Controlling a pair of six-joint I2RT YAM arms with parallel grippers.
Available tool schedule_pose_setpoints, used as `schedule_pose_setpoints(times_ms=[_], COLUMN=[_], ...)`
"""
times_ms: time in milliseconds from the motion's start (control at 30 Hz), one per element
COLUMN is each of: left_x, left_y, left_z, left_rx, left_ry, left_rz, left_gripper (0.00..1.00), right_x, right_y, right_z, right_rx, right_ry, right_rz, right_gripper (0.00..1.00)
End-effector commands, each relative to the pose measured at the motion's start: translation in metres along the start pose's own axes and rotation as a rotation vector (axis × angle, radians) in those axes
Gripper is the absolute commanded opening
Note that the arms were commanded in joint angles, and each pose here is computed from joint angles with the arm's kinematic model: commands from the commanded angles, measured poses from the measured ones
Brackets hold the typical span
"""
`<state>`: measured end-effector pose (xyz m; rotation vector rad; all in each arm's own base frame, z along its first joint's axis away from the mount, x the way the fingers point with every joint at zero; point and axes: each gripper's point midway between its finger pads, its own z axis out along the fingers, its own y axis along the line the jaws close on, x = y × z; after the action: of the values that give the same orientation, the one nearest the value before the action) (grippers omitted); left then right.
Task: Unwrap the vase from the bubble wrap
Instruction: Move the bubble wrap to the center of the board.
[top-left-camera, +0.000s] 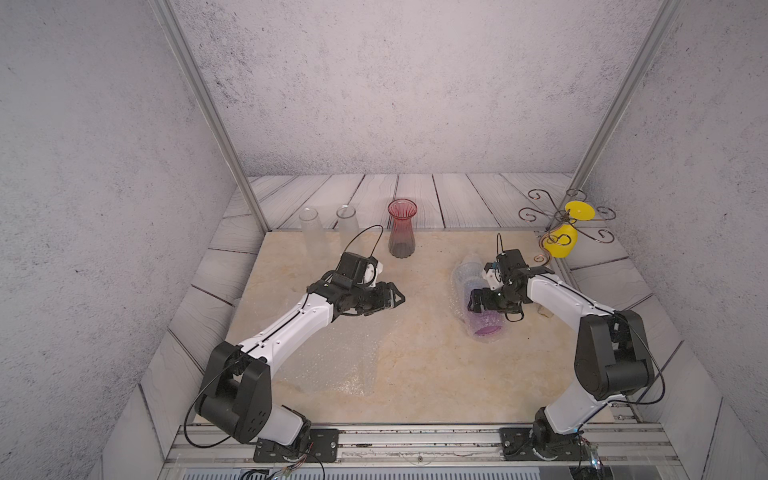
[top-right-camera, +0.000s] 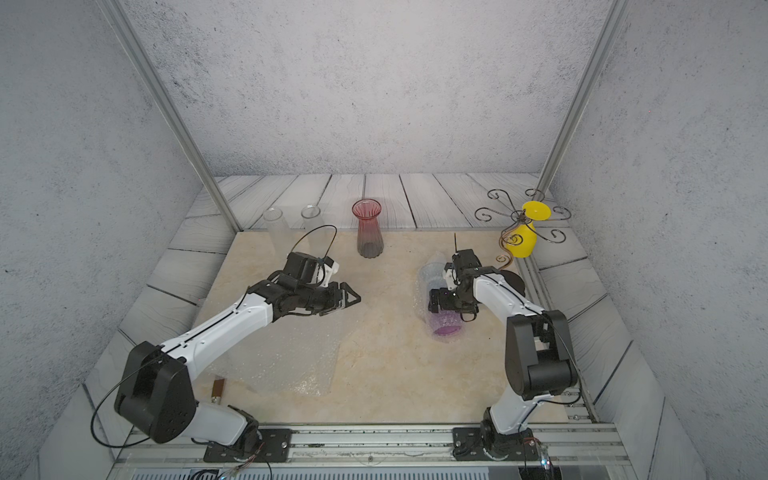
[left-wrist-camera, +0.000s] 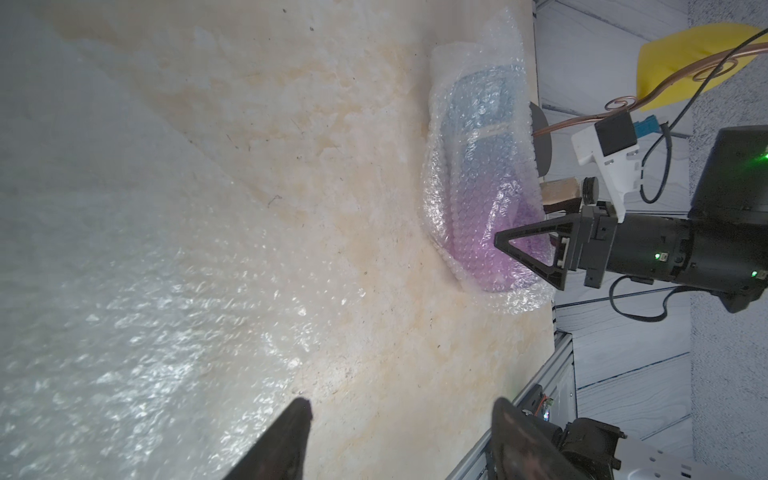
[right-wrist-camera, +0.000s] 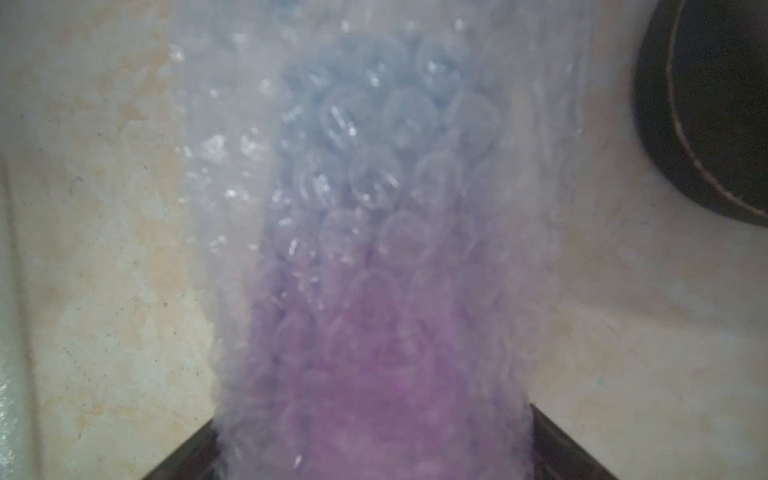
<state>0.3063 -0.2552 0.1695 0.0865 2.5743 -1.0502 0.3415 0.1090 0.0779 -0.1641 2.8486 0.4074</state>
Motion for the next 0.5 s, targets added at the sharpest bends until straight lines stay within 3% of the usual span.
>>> schedule_pose_setpoints(times_ms=[0, 267, 467], left_x=[0.011, 0.044, 0.074], left_y=[0.006, 0.011, 0.004], left_z=[-0.002, 0.016, 0.037], left_rx=[-0.049, -0.148, -0.191], left_ry=[0.023, 0.172, 0.274], left_rz=[0.019, 0.102, 0.180], left_gripper=[0.70, 0.64, 0.62], right_x=[0.047, 0.060, 0.062], right_y=[0.024, 0.053, 0.057], right_z=[0.007, -0.004, -0.014], right_rx=[-0.092, -0.222, -0.211], right_ry=[0.149, 0.159, 0.146], right_rz=[0.029, 0.112, 0.105], right_gripper=[0.99, 0.99, 0.99])
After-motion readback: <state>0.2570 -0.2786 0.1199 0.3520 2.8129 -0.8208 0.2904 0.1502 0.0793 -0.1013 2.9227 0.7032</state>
